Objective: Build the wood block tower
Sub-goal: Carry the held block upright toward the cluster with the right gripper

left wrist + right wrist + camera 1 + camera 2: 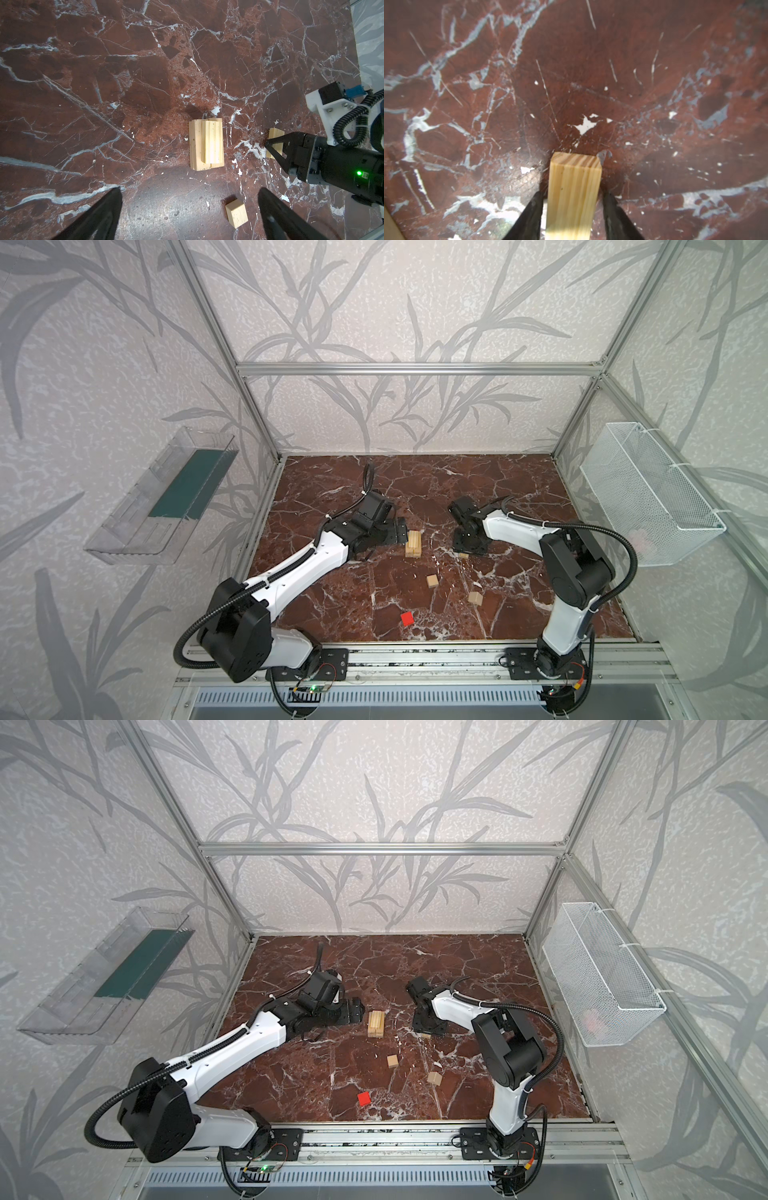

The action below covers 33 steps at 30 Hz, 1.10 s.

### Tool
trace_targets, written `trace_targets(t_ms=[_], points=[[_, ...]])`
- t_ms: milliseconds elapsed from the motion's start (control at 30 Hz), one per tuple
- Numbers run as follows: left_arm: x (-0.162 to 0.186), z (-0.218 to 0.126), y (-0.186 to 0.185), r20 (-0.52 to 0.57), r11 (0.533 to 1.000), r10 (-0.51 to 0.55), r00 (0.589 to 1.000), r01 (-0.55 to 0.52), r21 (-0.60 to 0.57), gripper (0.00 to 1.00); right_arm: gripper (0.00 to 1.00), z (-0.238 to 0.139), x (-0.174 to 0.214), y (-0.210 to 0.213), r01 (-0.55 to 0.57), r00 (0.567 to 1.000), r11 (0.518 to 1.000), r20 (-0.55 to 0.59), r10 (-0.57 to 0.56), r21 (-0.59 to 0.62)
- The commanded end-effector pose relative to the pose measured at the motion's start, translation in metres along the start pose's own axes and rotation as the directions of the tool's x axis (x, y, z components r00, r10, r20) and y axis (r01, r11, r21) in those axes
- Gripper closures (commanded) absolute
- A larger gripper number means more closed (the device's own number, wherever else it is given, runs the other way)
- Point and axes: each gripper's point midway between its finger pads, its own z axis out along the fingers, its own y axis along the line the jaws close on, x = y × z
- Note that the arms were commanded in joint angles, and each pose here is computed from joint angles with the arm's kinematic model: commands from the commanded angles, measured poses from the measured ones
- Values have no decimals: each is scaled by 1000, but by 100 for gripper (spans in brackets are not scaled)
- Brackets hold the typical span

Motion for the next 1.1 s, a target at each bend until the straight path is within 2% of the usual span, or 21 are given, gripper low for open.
trace_targets(t_ms=[0, 167, 433, 733, 1067], points=[[-1, 1, 3, 4, 1000, 7, 1000, -7, -1, 0, 55, 5, -2, 0, 6, 1000, 1000, 3, -6, 20], [-2, 0, 4, 4, 1000, 4, 1000, -4, -4, 0, 59, 7, -2, -1, 37, 999, 999, -4, -36, 32], [-4, -2, 4, 12, 1000, -3, 1000, 3, 1, 0, 67, -12, -10, -2, 87, 995, 996, 40, -87, 21], [-4, -11, 12, 29, 1000, -20, 999, 20, -13, 1, 68, -54, -12, 4, 161, 983, 987, 91, -161, 5], [9, -22, 35, 43, 997, -62, 997, 64, -44, 1, 68, -93, -2, 34, 139, 986, 990, 96, -135, -37]])
